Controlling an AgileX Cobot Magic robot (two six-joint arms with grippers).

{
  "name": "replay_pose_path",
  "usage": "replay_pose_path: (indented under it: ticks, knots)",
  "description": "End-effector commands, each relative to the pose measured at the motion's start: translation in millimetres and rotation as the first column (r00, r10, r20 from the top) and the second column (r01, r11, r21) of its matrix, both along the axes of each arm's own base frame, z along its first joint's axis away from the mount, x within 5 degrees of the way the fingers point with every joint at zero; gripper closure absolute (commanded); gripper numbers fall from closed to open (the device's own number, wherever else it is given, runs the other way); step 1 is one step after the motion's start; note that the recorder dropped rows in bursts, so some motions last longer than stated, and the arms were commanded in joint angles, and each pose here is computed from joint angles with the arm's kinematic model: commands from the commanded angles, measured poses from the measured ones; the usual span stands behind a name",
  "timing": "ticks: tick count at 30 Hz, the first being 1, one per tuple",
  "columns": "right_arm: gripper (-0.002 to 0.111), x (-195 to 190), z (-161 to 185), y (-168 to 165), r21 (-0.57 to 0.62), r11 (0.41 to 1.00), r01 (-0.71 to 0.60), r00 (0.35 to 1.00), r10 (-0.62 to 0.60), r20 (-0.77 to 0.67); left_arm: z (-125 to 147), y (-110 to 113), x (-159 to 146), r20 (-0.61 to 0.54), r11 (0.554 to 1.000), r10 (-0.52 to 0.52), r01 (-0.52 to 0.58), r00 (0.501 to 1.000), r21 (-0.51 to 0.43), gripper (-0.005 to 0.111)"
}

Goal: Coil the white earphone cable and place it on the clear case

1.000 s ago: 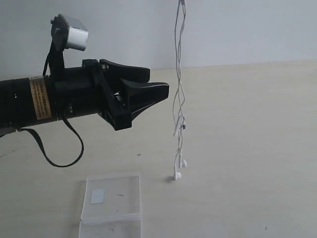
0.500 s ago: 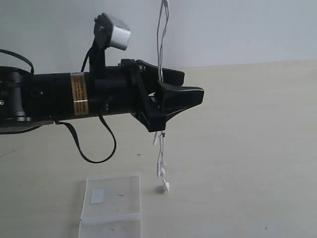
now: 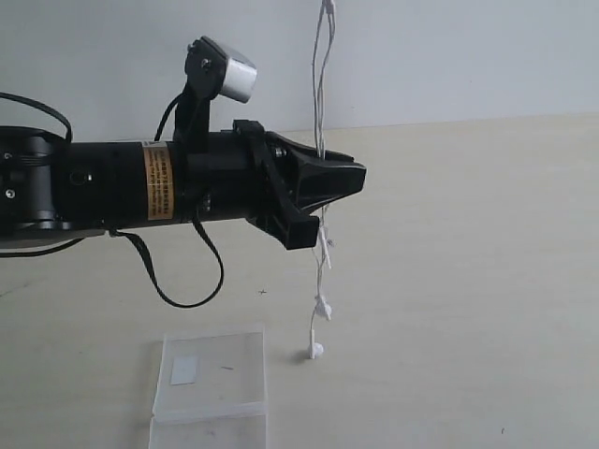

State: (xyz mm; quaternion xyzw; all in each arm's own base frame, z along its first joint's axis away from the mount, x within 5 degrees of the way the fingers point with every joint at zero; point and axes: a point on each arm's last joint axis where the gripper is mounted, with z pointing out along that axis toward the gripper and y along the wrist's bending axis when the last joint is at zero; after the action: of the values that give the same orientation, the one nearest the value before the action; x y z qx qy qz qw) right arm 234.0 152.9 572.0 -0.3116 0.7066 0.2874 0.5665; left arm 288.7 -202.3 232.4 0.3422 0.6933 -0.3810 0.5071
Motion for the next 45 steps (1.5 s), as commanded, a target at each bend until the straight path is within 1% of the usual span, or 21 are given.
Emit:
replay_pose_path:
  ticks: [1, 4, 6, 7, 8, 9, 11, 13, 15, 16, 19, 20, 23, 26, 29, 31, 34, 37, 42, 43, 45]
  knots:
    - [0.108, -1.7, 2.4, -0.8, 0.0, 1.0, 0.002, 1.0, -0.002, 0.01, 4.9, -2.7, -1.0, 0.017, 0.999, -0.015, 0.015, 1.0, -0.029, 0.107]
    - [0.108, -3.4, 1.8, -0.6, -0.005, 1.0, -0.008, 1.0, 0.008, -0.001, 5.5, -2.4, -0.3, 0.008, 0.999, -0.004, 0.004, 1.0, -0.041, 0.107]
    - [0.108, -7.2, 0.9, -2.4, -0.03, 0.999, -0.013, 1.0, 0.013, -0.012, 6.8, -0.1, 0.8, -0.003, 0.999, 0.008, -0.008, 1.0, -0.046, 0.107]
    - [0.108, -13.3, 2.1, -8.4, -0.072, 0.997, 0.011, 1.0, -0.011, -0.001, 9.0, 3.5, 2.3, -0.015, 0.998, 0.023, -0.024, 1.0, -0.055, 0.107]
    - [0.108, -15.5, 2.6, -11.9, -0.091, 0.995, 0.033, 0.999, -0.033, 0.003, 11.8, 5.8, 2.6, -0.014, 0.998, 0.03, -0.031, 0.999, -0.061, 0.107]
    - [0.108, -22.2, 5.1, -23.1, -0.132, 0.985, 0.109, 0.994, -0.108, 0.014, 17.8, 9.5, 2.5, -0.008, 0.997, 0.043, -0.044, 0.999, -0.069, 0.107]
    - [0.108, -31.4, 7.9, -39.2, -0.184, 0.959, 0.217, 0.976, -0.215, 0.028, 28.2, 13.5, 0.2, 0.017, 0.996, 0.065, -0.064, 0.998, -0.066, 0.107]
    - [0.108, -43.8, 11.6, -61.5, -0.238, 0.902, 0.361, 0.931, -0.36, 0.049, 44.2, 22.0, -3.7, 0.05, 0.99, 0.136, -0.135, 0.989, -0.028, 0.107]
    - [0.108, -49.9, 14.1, -74.9, -0.234, 0.857, 0.46, 0.887, -0.457, 0.069, 61.5, 31.1, -5.4, 0.091, 0.976, 0.216, -0.218, 0.972, 0.015, 0.107]
    - [0.108, -52.9, 14.3, -79.2, -0.23, 0.843, 0.486, 0.872, -0.484, 0.071, 70.8, 35.2, -6.9, 0.119, 0.968, 0.244, -0.249, 0.962, 0.031, 0.107]
    - [0.108, -57.2, 11.7, -83.5, -0.245, 0.83, 0.502, 0.863, -0.499, 0.078, 101.4, 49.9, -16.2, 0.181, 0.935, 0.341, -0.352, 0.922, 0.032, 0.107]
    - [0.108, -55.8, 8.7, -85.2, -0.257, 0.815, 0.519, 0.852, -0.518, 0.077, 109.7, 55.4, -19.7, 0.196, 0.921, 0.375, -0.389, 0.906, 0.035, 0.107]
    - [0.108, -52.3, -1.8, -87.3, -0.289, 0.789, 0.542, 0.832, -0.551, 0.055, 122.5, 64.5, -28.1, 0.22, 0.899, 0.421, -0.437, 0.88, 0.029, 0.107]
    - [0.108, -48.2, -18.9, -83.9, -0.324, 0.791, 0.519, 0.835, -0.55, -0.004, 133.6, 69.8, -36.4, 0.235, 0.892, 0.438, -0.451, 0.868, 0.003, 0.107]
    - [0.108, -40.5, -44.9, -74.5, -0.376, 0.81, 0.45, 0.851, -0.517, -0.095, 141.5, 72.9, -42.9, 0.216, 0.889, 0.452, -0.456, 0.865, -0.036, 0.107]
    - [0.108, -33.0, -66.4, -68.7, -0.437, 0.808, 0.396, 0.857, -0.496, -0.141, 142.0, 74.6, -43.9, 0.222, 0.885, 0.459, -0.465, 0.86, -0.023, 0.107]
    - [0.108, -22.9, -98.8, -60.0, -0.51, 0.803, 0.31, 0.855, -0.47, -0.22, 138.8, 77.9, -42.1, 0.203, 0.864, 0.492, -0.503, 0.846, 0.0, 0.107]
    - [0.108, -15.6, -129.0, -54.1, -0.562, 0.791, 0.24, 0.835, -0.464, -0.296, 131.7, 78.8, -42.4, 0.193, 0.86, 0.496, -0.509, 0.847, 0.022, 0.107]
    - [0.108, -8.2, -176.9, -50.4, -0.647, 0.748, 0.147, 0.782, -0.488, -0.387, 117.4, 80.9, -46.9, 0.172, 0.86, 0.492, -0.508, 0.853, 0.056, 0.107]
    - [0.108, -8.2, -186.0, -49.6, -0.655, 0.745, 0.124, 0.77, -0.489, -0.409, 116.2, 81.5, -48.2, 0.17, 0.86, 0.492, -0.507, 0.854, 0.058, 0.107]
    - [0.108, -7.1, -203.2, -44.9, -0.644, 0.761, 0.084, 0.756, -0.469, -0.456, 115.5, 82.5, -50.7, 0.178, 0.86, 0.489, -0.506, 0.854, 0.063, 0.107]
